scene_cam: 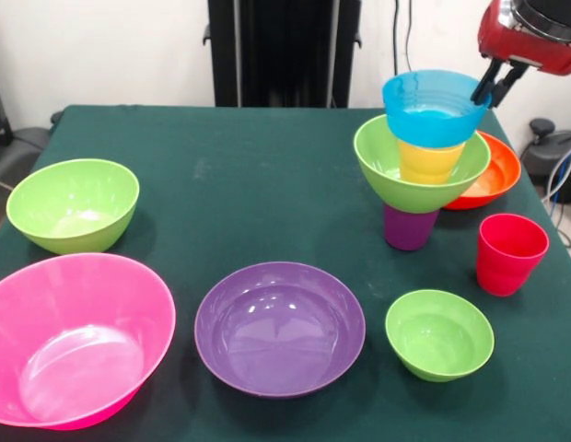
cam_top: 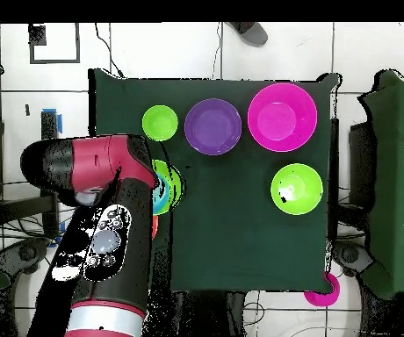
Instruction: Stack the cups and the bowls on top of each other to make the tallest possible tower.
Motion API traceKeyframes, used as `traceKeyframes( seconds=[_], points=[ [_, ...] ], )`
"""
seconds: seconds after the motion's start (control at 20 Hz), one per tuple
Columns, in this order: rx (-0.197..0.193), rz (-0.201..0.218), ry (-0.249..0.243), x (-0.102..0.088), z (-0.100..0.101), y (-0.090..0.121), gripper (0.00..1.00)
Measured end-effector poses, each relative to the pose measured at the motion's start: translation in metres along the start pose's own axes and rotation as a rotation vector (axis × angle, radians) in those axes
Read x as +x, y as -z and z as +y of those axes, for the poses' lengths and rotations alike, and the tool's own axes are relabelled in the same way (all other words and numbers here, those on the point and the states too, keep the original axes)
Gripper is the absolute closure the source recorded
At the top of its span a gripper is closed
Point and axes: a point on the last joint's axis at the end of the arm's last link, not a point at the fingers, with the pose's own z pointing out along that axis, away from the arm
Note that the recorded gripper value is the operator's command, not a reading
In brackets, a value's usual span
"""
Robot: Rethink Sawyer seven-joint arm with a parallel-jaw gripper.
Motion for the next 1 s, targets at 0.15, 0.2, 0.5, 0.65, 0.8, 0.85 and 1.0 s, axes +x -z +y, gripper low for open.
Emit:
traceKeyframes(
  seconds=[0.15,0.2,0.5,0.65,0.8,0.85,1.0],
  points=[
    [-0.003,-0.004,0.0,-0.001,0.0017,0.002,0.0],
    [-0.004,-0.005,0.001,-0.0013,0.0021,0.0024,0.0],
    [-0.006,-0.012,0.003,-0.0029,0.0043,0.005,0.0],
    [-0.006,-0.012,0.003,-0.0029,0.0043,0.005,0.0],
    [-0.006,-0.012,0.003,-0.0029,0.0043,0.005,0.0],
    [-0.006,-0.012,0.003,-0.0029,0.0043,0.005,0.0],
    [-0.007,-0.013,0.002,-0.0029,0.0042,0.0058,0.0]
  ],
)
